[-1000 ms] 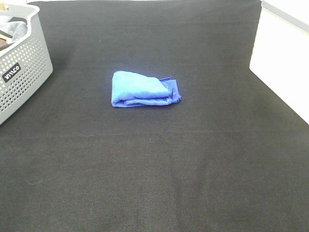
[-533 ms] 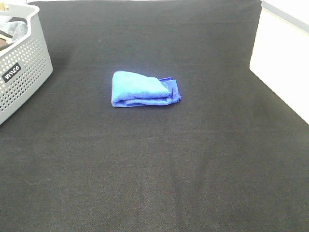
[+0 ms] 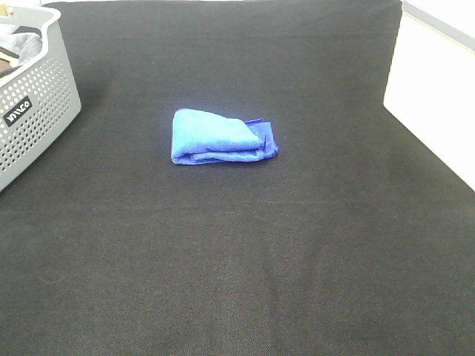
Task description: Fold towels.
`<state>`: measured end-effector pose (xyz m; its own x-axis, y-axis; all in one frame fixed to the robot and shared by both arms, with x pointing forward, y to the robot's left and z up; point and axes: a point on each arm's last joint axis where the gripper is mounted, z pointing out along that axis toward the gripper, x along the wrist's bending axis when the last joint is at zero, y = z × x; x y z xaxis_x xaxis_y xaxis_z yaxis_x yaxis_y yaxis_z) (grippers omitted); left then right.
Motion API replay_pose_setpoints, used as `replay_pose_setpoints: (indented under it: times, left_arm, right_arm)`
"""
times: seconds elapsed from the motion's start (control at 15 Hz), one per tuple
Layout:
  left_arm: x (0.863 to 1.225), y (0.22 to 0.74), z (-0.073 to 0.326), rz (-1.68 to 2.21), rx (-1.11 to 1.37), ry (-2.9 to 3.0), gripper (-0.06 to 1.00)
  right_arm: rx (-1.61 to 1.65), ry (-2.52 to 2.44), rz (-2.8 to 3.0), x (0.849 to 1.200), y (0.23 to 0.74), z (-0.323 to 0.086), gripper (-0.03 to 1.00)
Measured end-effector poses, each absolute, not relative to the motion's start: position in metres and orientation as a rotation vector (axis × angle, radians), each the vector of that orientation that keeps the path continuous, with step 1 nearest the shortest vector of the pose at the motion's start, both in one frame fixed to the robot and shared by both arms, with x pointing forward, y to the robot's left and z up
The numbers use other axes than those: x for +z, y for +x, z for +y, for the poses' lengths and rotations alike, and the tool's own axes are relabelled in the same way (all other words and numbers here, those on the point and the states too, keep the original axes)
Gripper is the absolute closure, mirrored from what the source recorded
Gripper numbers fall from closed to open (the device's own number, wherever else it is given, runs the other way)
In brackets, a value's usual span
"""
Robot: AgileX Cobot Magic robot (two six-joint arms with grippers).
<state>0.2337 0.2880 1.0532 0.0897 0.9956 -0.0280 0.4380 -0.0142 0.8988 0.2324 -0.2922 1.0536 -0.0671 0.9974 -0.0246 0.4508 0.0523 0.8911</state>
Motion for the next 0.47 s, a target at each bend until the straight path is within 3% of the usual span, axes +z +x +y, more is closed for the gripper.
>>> replay_pose_setpoints:
  times: [0.47]
  left_arm:
    - [1.0532,0.2337,0.288,1.461,0.883,1.571,0.28]
  right_arm:
    - [0.964,1.485,1.613,1.0536,0.2324,-0.2922,0.15]
